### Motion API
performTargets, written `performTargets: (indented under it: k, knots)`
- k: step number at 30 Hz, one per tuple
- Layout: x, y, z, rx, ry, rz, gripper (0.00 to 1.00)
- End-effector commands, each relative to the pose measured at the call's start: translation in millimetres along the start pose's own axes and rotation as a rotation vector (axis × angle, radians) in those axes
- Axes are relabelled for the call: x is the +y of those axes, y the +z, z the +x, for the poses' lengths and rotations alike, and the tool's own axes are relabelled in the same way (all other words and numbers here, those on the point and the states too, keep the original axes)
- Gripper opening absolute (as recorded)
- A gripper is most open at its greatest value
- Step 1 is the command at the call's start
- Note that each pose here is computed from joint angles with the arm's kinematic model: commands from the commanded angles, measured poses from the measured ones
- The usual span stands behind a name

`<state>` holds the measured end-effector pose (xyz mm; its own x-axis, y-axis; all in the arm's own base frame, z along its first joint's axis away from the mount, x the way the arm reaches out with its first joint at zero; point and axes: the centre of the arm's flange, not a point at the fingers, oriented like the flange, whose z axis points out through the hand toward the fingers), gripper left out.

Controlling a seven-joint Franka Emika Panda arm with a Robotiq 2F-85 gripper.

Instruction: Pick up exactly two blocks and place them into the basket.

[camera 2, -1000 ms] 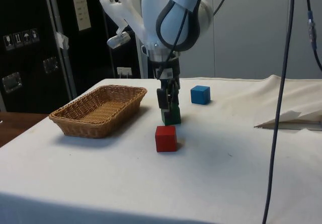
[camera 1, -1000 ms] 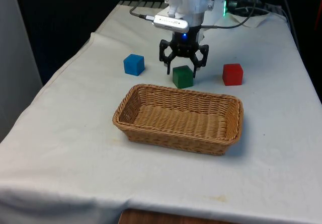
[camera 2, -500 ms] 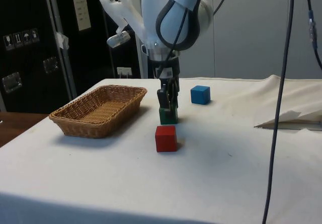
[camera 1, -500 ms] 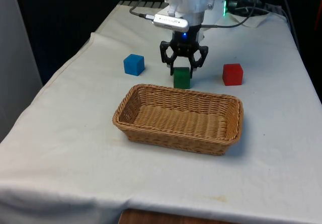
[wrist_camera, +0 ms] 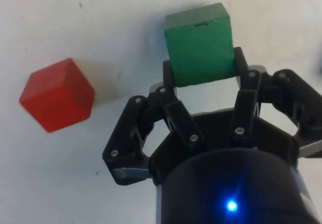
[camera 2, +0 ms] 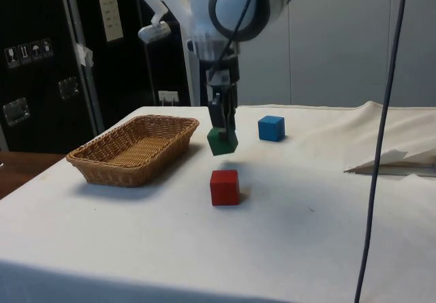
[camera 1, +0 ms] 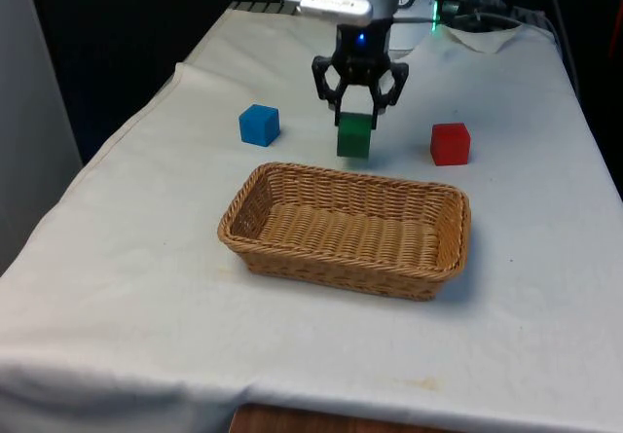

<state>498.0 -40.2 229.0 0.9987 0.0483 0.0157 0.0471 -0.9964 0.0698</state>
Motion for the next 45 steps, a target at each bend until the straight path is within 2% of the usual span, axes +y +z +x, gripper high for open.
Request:
performTargets:
  k: [1, 6, 7, 8, 15, 17, 18, 25, 26, 28, 34, 35, 36, 39, 45]
  knots:
    - [1.8, -5, -0.1, -0.002, 0.0, -0.01, 0.01]
    - [2.1, -24, 0.4, 0.004, -0.011, -0.004, 0.01]
    - [1.0, -22, 0.6, 0.008, -0.012, 0.007, 0.01]
    - [2.0, -27, 0.3, 0.004, -0.014, -0.003, 0.01]
    - [2.8, -54, 0.9, 0.012, -0.023, 0.01, 0.01]
    - [1.5, -58, 0.5, 0.02, -0.027, 0.024, 0.01]
    - [0.8, -65, 1.5, 0.014, -0.026, 0.017, 0.01]
    - [-0.8, -84, 8.3, 0.004, -0.031, 0.031, 0.01]
    - [0.3, -82, 6.3, 0.013, -0.033, 0.038, 0.01]
    - [-2.4, -91, 13.2, -0.004, -0.033, 0.034, 0.01]
    - [-9.3, -104, 25.4, -0.028, -0.04, 0.04, 0.01]
    - [-7.3, -105, 24.0, -0.016, -0.041, 0.039, 0.01]
    - [-10.7, -106, 27.4, -0.03, -0.04, 0.04, 0.01]
    - [-13.4, -110, 33.2, -0.037, -0.042, 0.041, 0.01]
    - [-23.0, -117, 46.1, -0.036, -0.043, 0.042, 0.01]
